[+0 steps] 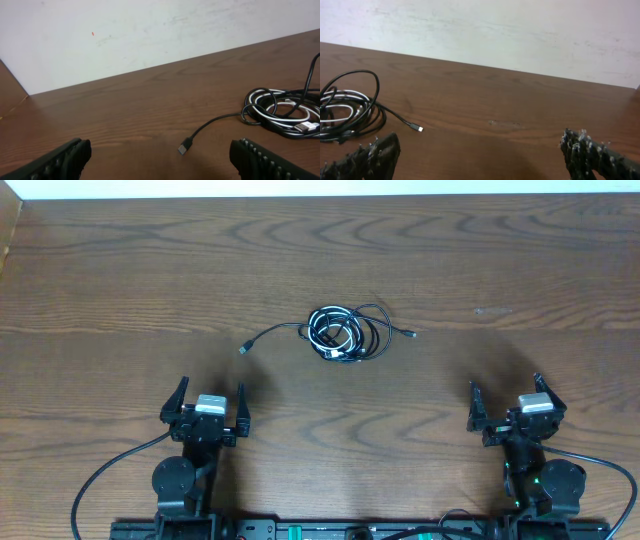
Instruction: Untangle cables
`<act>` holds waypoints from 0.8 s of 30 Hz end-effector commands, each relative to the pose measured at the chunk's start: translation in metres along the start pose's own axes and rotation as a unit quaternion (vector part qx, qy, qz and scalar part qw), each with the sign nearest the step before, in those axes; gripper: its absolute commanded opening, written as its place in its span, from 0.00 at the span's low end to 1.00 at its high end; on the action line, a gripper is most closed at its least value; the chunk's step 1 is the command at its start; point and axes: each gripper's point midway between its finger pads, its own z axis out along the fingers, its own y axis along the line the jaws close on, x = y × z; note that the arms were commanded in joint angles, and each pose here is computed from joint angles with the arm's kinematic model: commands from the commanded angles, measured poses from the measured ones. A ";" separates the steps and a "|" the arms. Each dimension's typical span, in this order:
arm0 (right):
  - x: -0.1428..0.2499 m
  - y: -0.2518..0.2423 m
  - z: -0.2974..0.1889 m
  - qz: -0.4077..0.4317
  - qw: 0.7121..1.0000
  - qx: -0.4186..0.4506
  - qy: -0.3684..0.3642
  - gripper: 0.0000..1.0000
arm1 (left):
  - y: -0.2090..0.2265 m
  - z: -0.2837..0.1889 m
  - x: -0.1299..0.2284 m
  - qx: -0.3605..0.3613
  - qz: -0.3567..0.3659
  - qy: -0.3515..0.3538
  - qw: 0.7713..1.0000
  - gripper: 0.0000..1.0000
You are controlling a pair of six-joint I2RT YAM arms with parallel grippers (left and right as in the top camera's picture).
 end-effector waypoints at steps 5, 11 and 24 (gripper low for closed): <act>0.001 0.001 0.000 0.005 1.000 -0.001 0.000 0.99 | -0.005 0.001 0.016 0.010 -0.010 0.027 1.000 0.94; 0.001 0.001 0.000 -0.008 1.000 0.000 0.000 0.99 | -0.005 0.001 0.016 0.009 -0.010 0.027 1.000 0.94; 0.001 -0.004 0.000 -0.009 1.000 0.012 0.002 0.99 | -0.005 0.001 0.016 0.010 -0.010 0.027 1.000 0.94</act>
